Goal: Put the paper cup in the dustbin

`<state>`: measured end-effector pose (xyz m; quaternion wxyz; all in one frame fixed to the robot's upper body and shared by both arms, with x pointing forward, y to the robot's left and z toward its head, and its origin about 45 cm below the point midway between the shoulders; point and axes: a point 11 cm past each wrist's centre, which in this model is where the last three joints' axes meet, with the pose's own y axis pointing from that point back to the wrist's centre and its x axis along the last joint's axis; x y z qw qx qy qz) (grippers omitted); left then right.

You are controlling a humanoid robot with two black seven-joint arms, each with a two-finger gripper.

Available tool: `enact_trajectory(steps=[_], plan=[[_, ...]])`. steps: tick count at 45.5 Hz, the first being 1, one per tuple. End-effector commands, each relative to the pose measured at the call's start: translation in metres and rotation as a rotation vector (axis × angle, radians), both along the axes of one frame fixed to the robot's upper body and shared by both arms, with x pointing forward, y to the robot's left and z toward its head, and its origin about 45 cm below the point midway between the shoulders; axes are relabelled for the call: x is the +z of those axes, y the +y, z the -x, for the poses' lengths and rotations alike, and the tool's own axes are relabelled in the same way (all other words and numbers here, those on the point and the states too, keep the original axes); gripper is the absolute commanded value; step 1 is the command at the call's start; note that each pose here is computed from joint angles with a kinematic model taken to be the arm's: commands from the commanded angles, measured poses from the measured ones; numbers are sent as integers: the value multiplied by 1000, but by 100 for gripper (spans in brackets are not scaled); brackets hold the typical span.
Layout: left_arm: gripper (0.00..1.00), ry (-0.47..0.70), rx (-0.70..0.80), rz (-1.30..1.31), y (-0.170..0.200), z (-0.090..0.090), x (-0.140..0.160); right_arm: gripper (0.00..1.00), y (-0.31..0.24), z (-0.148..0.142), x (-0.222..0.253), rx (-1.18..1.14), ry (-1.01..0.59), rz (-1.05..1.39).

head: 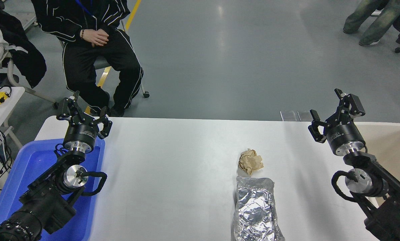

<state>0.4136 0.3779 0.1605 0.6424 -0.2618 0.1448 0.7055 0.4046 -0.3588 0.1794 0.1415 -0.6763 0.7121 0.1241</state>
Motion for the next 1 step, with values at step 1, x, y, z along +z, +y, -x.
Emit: enact_trajectory(steps=[1], plan=[[100,0,0,0,0,0,0,99,1,3,-5,-12,-2,-14]])
